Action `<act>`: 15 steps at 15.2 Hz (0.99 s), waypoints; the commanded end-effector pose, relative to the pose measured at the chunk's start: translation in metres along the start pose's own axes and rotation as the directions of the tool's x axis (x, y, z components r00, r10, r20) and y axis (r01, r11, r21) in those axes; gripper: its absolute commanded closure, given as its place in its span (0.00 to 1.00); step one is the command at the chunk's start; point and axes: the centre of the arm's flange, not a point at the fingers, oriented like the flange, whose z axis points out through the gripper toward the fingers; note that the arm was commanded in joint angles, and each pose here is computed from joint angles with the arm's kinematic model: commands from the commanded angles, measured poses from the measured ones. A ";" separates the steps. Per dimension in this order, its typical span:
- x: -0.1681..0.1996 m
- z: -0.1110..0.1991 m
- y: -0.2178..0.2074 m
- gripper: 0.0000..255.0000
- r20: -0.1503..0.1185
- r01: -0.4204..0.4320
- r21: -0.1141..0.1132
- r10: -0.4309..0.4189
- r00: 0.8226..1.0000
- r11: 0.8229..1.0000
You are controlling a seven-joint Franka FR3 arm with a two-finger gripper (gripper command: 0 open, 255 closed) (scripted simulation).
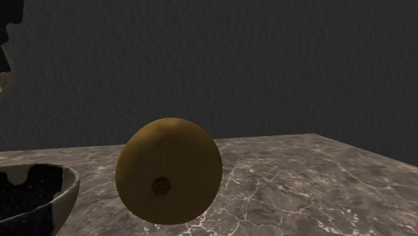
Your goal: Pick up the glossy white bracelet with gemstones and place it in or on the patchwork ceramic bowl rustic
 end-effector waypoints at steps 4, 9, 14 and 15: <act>-0.010 0.019 -0.014 1.00 0.000 -0.003 -0.001 0.003 1.000 1.000; -0.015 0.045 -0.015 1.00 0.000 -0.003 -0.001 0.003 1.000 1.000; -0.020 0.071 -0.017 1.00 0.000 -0.003 -0.001 0.003 1.000 1.000; -0.021 0.076 -0.017 1.00 0.000 -0.003 -0.001 0.003 1.000 1.000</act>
